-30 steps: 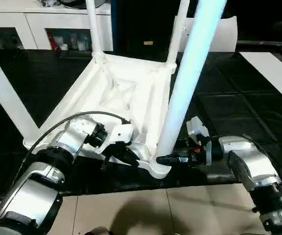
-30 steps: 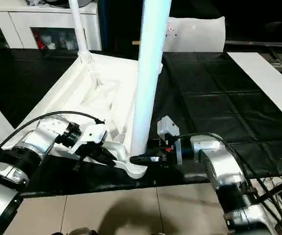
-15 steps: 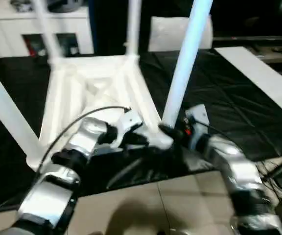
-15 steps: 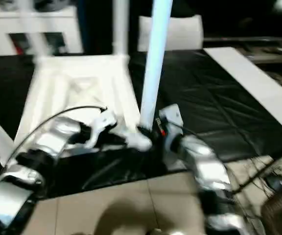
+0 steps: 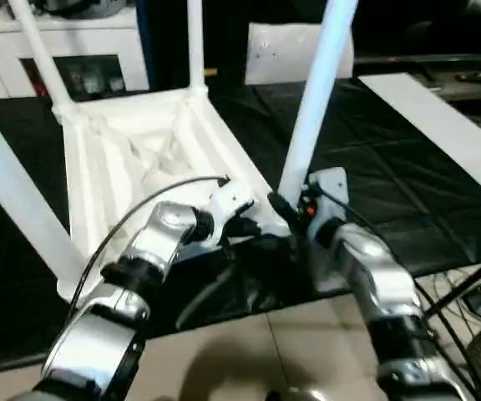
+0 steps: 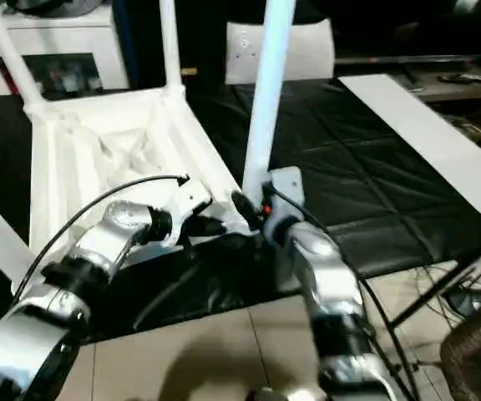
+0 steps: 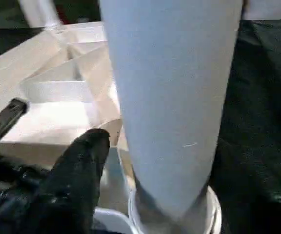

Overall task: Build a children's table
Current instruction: Rotate leg to tighten

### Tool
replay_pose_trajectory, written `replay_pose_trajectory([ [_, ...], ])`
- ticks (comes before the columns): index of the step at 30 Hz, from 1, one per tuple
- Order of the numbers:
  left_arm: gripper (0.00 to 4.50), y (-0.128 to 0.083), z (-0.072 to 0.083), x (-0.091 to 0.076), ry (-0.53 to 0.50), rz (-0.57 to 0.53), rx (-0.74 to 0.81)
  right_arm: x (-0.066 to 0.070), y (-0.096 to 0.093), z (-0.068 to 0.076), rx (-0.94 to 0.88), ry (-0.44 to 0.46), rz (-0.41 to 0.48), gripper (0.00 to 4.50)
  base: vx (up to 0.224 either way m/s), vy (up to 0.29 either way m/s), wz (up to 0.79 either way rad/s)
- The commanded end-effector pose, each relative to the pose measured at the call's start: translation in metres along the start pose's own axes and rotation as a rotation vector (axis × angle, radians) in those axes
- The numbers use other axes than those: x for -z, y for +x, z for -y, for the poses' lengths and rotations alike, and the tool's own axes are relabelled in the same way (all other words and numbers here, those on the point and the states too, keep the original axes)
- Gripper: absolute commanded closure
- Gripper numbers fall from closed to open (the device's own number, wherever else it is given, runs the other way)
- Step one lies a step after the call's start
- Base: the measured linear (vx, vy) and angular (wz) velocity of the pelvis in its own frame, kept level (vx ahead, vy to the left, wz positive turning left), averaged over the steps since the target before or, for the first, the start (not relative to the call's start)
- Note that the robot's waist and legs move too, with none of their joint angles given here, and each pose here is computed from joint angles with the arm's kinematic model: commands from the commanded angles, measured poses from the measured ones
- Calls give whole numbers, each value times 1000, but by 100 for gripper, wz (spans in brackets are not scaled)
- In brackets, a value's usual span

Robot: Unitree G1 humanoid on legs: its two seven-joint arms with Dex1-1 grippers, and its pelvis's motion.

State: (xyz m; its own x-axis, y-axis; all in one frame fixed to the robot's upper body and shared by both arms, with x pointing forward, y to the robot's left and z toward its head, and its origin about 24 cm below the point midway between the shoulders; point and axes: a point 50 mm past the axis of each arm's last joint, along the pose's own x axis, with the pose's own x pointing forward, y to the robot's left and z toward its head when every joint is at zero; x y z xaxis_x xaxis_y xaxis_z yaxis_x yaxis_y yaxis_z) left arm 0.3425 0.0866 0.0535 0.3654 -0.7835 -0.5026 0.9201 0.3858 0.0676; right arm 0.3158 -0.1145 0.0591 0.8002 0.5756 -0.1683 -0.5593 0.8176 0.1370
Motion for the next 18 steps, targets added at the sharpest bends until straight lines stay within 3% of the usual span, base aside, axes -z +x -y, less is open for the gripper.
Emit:
replay_pose_trajectory([
  [1, 450, 1, 3, -11, 66, 60, 39, 5, 3, -22, -194, -12, -21, 99, 0, 0, 0],
  [8, 450, -13, 5, 0, 125, 49, 178, 3, -15, -1, -260, -100, -46, 48, 0, 0, 0],
  [11, 450, -31, 9, 11, 192, -12, 352, -3, -30, 11, -393, -177, -81, 21, 0, 0, 0],
  [18, 450, -45, 5, 16, 256, -94, 483, -3, -40, 14, -582, -244, -139, 21, 0, 0, 0],
])
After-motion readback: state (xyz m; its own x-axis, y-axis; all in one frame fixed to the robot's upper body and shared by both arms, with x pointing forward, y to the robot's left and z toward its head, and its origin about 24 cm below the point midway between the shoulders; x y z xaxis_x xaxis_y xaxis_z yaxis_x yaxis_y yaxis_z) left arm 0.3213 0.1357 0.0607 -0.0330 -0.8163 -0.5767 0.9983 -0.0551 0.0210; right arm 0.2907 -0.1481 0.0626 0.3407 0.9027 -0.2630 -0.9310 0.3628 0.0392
